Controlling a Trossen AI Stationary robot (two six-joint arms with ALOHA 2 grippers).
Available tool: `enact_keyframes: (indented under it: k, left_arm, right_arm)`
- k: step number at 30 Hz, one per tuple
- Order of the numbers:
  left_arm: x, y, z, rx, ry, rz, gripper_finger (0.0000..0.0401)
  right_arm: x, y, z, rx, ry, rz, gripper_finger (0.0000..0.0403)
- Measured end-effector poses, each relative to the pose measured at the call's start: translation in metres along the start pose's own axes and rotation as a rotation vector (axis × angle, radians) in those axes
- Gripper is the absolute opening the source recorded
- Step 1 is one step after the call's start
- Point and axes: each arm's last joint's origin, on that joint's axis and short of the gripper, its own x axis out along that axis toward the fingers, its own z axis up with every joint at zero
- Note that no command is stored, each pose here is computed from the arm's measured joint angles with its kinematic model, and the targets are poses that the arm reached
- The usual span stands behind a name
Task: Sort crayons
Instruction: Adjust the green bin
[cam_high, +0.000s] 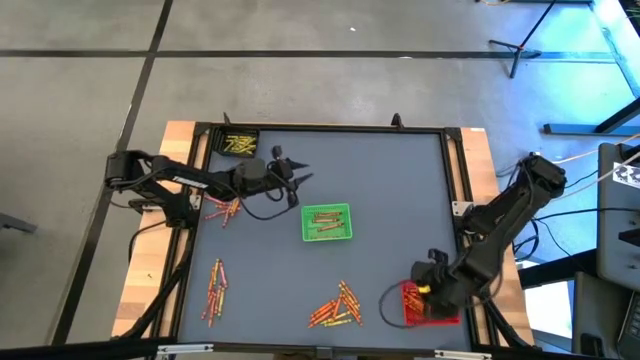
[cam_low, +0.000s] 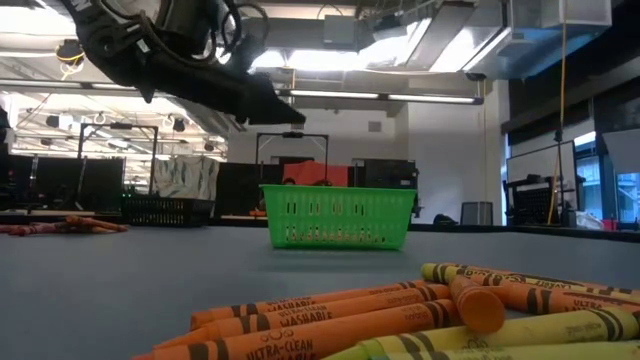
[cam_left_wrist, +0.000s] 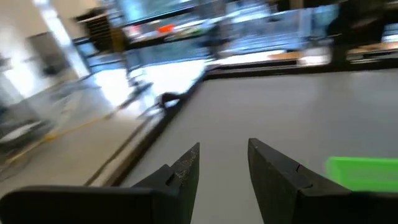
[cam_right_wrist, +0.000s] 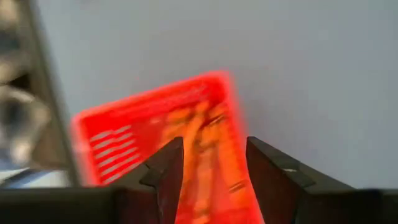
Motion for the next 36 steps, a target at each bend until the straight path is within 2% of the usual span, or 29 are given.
enact_keyframes:
  k: [2,9,15,20,24,27,31,36]
  left_arm:
    - [0.003,0.002,-0.005,-0.009,0.028,0.038,0.0120]
    - [0.015,0.008,-0.032,-0.043,0.151,0.055,0.0120]
    - [0.016,0.017,-0.047,-0.084,0.266,-0.038,0.0120]
    - [0.015,0.017,-0.051,-0.064,0.286,-0.148,0.0120]
    - [0.014,0.016,-0.055,-0.045,0.333,-0.158,0.0120]
    - [0.012,0.015,-0.059,-0.084,0.383,-0.159,0.0120]
    - [0.010,0.010,-0.061,-0.081,0.407,-0.174,0.0120]
    - [0.010,0.003,-0.056,-0.069,0.365,-0.196,0.0120]
  right_arm:
    - [0.001,-0.009,0.011,-0.054,-0.022,-0.061,0.0173]
    - [0.004,-0.043,0.056,-0.240,-0.177,-0.283,0.0162]
    - [0.002,-0.070,0.097,-0.320,-0.316,-0.443,0.0163]
    - [0.011,-0.104,0.126,-0.364,-0.413,-0.535,0.0163]
    - [0.029,-0.143,0.143,-0.387,-0.532,-0.525,0.0163]
    - [0.035,-0.173,0.148,-0.353,-0.603,-0.535,0.0163]
    - [0.038,-0.202,0.156,-0.336,-0.637,-0.455,0.0163]
    - [0.047,-0.215,0.166,-0.374,-0.678,-0.320,0.0163]
